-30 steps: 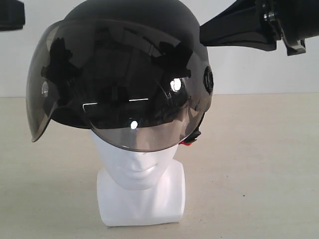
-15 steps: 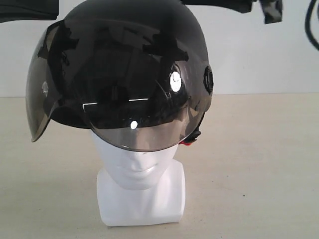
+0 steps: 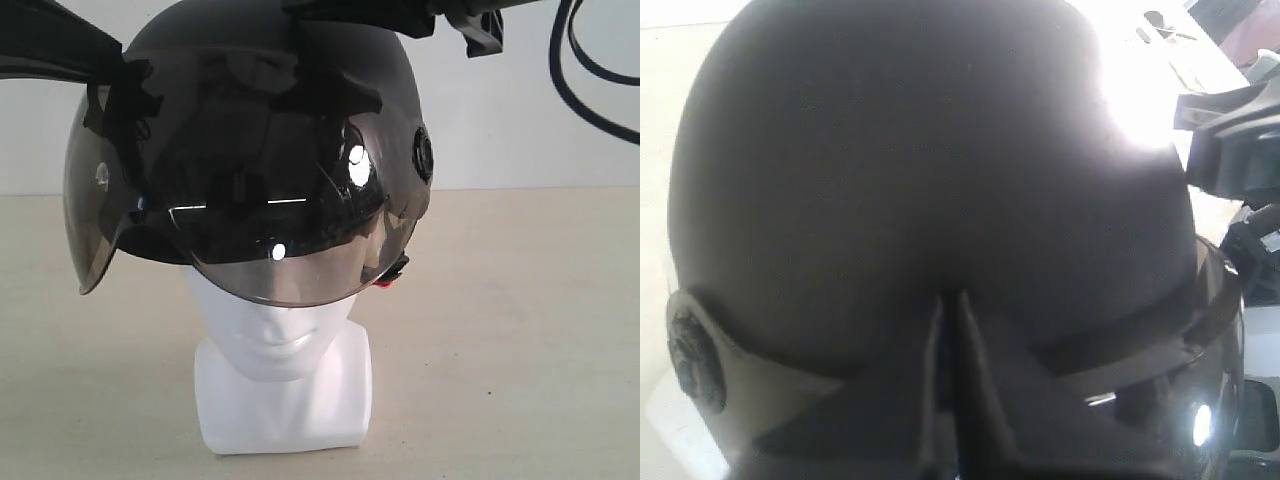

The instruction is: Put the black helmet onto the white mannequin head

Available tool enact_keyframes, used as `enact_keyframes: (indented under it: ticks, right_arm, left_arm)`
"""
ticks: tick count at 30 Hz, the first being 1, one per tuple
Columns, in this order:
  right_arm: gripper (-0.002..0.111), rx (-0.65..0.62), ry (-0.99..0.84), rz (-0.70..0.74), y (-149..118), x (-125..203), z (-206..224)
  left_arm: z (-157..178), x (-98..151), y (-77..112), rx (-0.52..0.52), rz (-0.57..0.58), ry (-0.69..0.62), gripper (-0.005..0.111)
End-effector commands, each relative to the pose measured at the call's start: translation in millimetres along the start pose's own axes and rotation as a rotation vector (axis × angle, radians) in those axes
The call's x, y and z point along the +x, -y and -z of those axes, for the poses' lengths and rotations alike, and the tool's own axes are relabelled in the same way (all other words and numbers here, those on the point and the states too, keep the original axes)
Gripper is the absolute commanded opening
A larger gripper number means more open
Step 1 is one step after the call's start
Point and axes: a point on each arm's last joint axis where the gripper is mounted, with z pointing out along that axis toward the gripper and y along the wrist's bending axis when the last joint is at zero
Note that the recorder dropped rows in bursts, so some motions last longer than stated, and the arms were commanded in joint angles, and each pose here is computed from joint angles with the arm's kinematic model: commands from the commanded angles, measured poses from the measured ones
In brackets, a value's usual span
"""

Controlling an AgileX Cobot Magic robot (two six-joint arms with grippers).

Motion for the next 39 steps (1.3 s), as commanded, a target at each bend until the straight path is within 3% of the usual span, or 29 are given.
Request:
enact_keyframes:
  ticks: [1,30,39]
  right_arm:
    - [0.0,0.067,-0.119,0.04,10.5,11.7,-3.9]
    - [0.0,0.093,-0.307,0.009,12.6,28.5,-0.1]
    - [0.0,0.106,-0.332,0.013,12.3,31.3,-0.6]
  left_arm:
    - [-1.1,4.0,3.4,0.021,-0.009,-0.047,0.004]
    - [-1.1,4.0,3.4,0.02,0.0,-0.047,0.004]
    - [-0.7,18.2,5.3,0.018,0.015,-0.067,0.004]
